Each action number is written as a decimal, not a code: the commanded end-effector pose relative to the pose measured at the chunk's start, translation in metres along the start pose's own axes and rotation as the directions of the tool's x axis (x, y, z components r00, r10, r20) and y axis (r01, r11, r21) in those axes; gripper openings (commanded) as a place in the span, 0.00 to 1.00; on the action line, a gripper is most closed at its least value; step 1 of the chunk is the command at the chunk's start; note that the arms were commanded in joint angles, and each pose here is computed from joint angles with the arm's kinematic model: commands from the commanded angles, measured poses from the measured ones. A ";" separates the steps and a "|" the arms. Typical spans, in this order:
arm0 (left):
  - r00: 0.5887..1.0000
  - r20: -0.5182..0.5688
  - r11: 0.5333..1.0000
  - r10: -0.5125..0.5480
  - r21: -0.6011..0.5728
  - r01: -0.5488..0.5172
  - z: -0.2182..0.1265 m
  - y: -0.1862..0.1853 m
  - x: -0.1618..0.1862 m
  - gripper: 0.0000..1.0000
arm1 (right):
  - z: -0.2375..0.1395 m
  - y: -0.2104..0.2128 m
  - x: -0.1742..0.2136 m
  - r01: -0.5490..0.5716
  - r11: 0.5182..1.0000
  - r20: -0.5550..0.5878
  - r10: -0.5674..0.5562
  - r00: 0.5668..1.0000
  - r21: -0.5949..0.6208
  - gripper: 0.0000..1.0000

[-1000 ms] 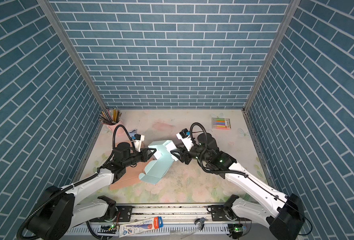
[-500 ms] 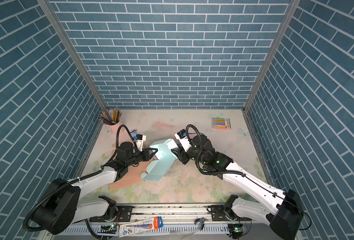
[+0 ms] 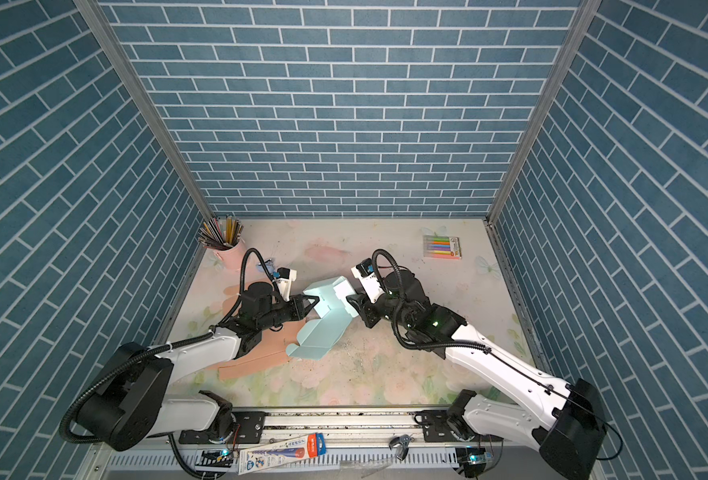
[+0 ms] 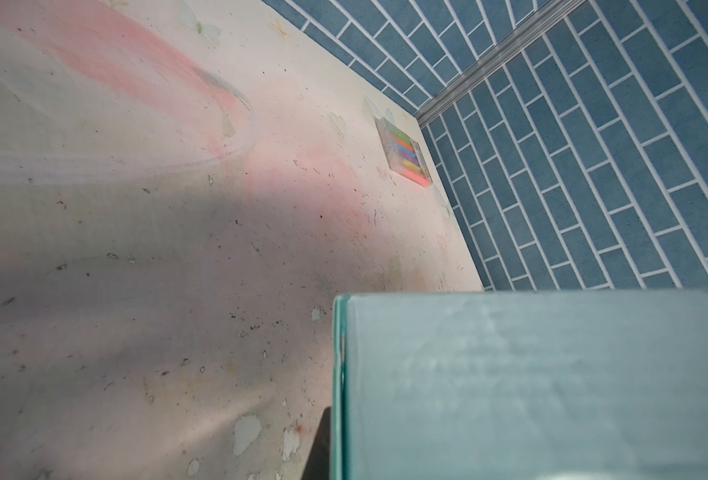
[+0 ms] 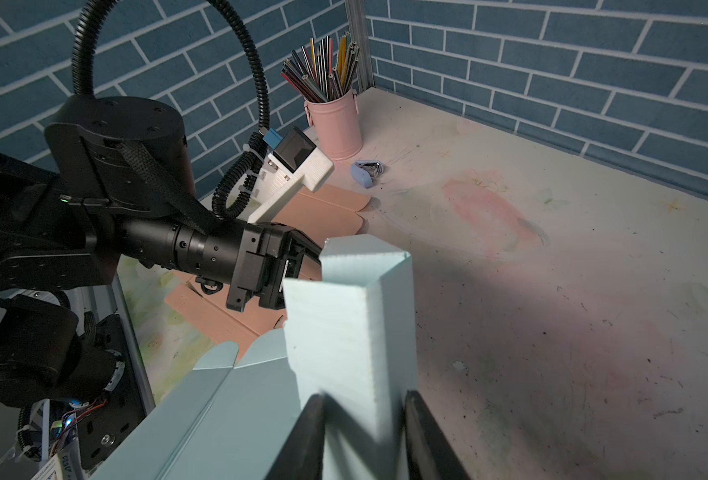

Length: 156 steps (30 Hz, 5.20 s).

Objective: Fold the paper box

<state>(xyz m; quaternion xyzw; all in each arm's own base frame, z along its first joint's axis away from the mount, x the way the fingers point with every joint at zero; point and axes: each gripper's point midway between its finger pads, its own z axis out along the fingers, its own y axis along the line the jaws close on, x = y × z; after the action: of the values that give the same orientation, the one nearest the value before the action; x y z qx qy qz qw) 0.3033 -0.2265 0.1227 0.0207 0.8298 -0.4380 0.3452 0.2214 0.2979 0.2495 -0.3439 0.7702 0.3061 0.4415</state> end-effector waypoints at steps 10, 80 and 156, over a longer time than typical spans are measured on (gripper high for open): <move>1.000 0.024 1.000 0.019 -0.004 -0.019 0.011 -0.005 -0.007 0.01 | 0.021 -0.018 0.027 0.023 0.992 -0.118 -0.008 0.993 0.127 0.34; 0.993 0.120 0.984 0.017 -0.177 0.005 -0.005 -0.015 0.011 0.00 | 0.048 -0.046 0.053 0.258 0.671 -0.405 0.069 0.912 0.695 0.21; 0.970 0.243 0.979 -0.028 -0.188 0.075 0.018 -0.028 -0.004 0.00 | 0.038 -0.084 0.024 0.306 0.416 -0.330 -0.013 0.944 0.857 0.02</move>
<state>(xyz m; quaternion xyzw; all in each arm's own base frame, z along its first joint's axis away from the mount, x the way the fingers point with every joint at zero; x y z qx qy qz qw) 0.3014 -0.2410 0.1132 -0.0844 0.8448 -0.3284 0.4139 0.2891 0.2789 0.1871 -0.1914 0.8430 -0.2156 0.4541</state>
